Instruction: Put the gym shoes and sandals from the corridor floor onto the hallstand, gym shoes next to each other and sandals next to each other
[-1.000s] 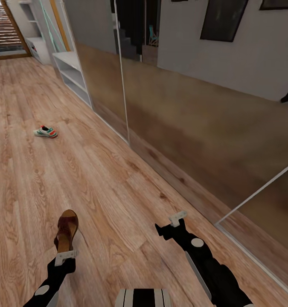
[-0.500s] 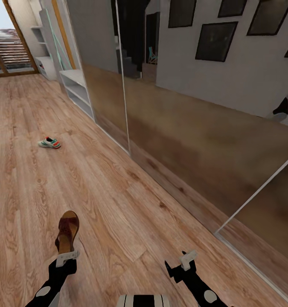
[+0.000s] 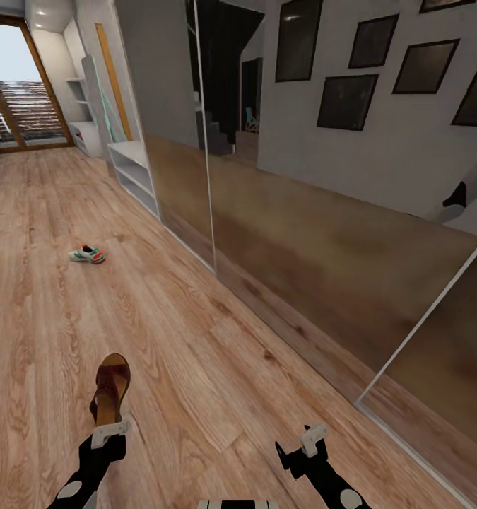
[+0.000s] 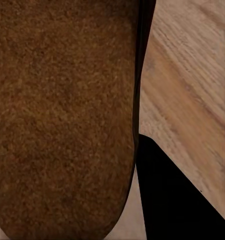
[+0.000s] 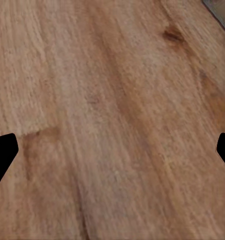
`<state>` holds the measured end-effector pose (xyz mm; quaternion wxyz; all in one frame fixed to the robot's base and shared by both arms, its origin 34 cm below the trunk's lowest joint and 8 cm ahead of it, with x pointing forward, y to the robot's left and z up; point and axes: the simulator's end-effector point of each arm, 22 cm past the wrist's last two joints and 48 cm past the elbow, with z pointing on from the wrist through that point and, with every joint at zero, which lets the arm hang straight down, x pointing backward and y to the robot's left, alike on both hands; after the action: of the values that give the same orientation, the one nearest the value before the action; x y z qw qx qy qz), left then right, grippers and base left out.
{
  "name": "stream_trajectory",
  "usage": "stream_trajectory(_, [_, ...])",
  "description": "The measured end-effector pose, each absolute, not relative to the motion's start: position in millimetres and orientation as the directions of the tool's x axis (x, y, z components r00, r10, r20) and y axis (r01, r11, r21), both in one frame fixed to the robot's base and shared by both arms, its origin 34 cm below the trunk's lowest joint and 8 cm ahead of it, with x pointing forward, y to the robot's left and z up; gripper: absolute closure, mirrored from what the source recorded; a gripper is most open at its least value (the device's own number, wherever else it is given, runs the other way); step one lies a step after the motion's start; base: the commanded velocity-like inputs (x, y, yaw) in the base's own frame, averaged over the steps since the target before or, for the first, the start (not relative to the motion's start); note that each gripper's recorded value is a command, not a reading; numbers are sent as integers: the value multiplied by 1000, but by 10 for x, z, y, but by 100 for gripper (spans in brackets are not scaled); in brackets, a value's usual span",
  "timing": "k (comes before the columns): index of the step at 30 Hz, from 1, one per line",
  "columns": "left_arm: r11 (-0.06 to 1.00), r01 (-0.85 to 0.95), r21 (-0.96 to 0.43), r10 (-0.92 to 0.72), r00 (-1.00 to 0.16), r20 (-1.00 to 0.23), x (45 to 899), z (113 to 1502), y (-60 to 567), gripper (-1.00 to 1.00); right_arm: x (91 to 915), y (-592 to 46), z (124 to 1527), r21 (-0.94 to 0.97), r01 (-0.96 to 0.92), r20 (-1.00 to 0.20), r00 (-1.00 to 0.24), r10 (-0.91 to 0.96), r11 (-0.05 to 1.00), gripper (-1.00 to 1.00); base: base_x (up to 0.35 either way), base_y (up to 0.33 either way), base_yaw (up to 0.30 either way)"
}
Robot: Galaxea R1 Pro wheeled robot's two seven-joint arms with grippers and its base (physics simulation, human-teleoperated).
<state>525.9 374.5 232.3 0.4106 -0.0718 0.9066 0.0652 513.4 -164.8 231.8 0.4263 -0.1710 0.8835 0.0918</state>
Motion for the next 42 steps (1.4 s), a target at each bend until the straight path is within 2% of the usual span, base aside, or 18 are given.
stream_trajectory(17, [981,-188,51,-78,-619,-781,5363,2524,3748,100,5251,-1687,2503,-10,-367,-806,-547,-225,930,-100,5,14,0])
stream_trajectory(27, [981,-190,48,-81,-617,-782,5364,2531,3742,100,5264,-1668,2520,-8,-362,-809,-546,-219,932,-100,77,254,32])
stream_trajectory(42, [979,-201,41,-93,-615,-783,5359,2531,3751,100,5262,-1709,2510,-11,-357,-806,-549,-220,934,-100,132,296,258])
